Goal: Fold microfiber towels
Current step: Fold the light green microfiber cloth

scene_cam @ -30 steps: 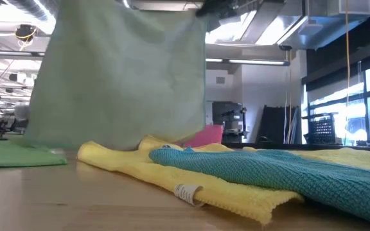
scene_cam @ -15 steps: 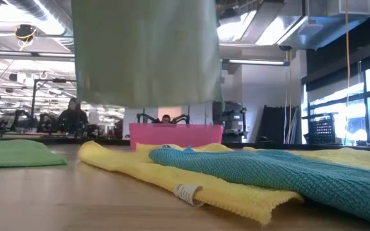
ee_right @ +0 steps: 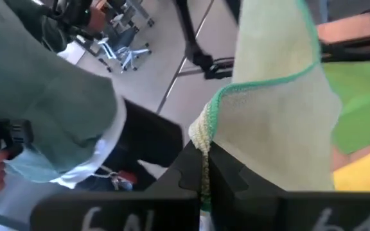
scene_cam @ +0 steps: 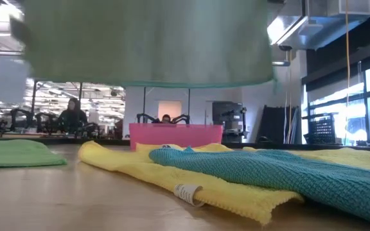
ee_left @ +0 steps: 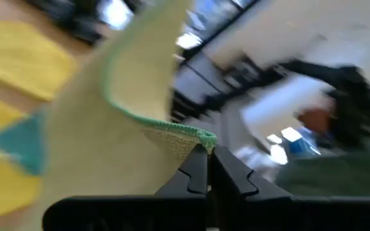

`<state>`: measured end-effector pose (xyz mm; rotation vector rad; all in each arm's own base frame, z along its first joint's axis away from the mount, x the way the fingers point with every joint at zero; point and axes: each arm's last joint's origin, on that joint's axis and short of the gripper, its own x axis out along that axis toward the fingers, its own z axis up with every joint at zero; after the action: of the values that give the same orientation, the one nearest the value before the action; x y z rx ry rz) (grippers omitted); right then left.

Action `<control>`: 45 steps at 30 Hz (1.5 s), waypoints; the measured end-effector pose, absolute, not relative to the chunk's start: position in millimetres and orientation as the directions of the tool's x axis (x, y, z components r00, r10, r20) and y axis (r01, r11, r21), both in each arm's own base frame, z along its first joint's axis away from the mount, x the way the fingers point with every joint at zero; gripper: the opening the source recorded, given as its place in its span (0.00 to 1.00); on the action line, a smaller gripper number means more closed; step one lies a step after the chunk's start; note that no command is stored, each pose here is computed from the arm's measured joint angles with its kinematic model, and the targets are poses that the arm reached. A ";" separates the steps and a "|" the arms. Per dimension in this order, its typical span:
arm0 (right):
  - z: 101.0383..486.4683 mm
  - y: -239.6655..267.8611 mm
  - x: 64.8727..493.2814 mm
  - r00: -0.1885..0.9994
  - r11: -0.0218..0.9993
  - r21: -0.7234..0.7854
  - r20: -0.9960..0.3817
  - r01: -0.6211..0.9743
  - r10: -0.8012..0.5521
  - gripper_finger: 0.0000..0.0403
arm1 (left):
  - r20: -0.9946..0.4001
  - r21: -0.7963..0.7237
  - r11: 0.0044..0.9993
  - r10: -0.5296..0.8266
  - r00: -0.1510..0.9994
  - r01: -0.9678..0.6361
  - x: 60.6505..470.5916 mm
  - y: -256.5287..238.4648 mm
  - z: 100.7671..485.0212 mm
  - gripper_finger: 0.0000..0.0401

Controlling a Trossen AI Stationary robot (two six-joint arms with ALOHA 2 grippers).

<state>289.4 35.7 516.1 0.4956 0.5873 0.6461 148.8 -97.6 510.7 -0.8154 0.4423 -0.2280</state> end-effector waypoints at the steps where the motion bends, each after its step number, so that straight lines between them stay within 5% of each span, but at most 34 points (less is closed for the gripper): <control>1: 517.5 43.8 286.4 0.651 0.696 0.596 -0.350 -0.401 0.674 0.03 | -0.265 -0.750 0.658 -0.398 0.878 0.071 152.7 -108.2 511.9 0.00; 5: 523.6 60.3 274.6 0.692 0.734 0.573 -0.361 -0.365 0.626 0.02 | -0.254 -0.715 0.686 -0.432 0.866 0.133 158.1 -129.1 509.8 0.00; 10: 517.4 48.7 271.7 0.760 0.855 0.455 -0.457 -0.247 0.463 0.03 | -0.404 -0.553 0.827 -0.165 0.900 -0.097 138.0 -103.5 496.3 0.00; 15: 481.4 20.5 278.5 0.675 0.953 0.285 -0.685 -0.098 0.274 0.03 | -0.516 -0.293 0.903 0.128 0.847 -0.315 115.4 -75.1 480.5 0.00; 22: 390.2 -16.7 315.7 0.520 0.971 0.234 -0.825 -0.044 0.223 0.03 | -0.636 -0.055 0.893 0.313 0.705 -0.446 113.4 -63.0 431.6 0.00; 28: 306.2 -39.3 336.0 0.525 0.984 0.176 -0.840 0.020 0.139 0.03 | -0.713 0.201 0.848 0.470 0.520 -0.490 124.9 -64.8 355.1 0.00; 33: 274.1 -55.8 334.9 0.527 0.990 0.083 -0.850 0.112 0.012 0.02 | -0.721 0.342 0.781 0.575 0.386 -0.523 127.6 -60.9 298.8 0.00; 38: 274.7 -63.7 341.5 0.610 0.995 0.059 -0.792 0.082 -0.003 0.03 | -0.703 0.425 0.715 0.647 0.295 -0.555 123.1 -53.8 256.8 0.00; 45: 279.5 -52.8 346.0 0.651 0.974 0.219 -0.732 -0.054 0.201 0.02 | -0.796 0.323 0.760 0.540 0.271 -0.564 126.4 -58.6 234.7 0.00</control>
<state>346.0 -52.8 279.5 0.1842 0.8511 0.1453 126.4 -58.6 234.7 -0.0260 1.0614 0.7438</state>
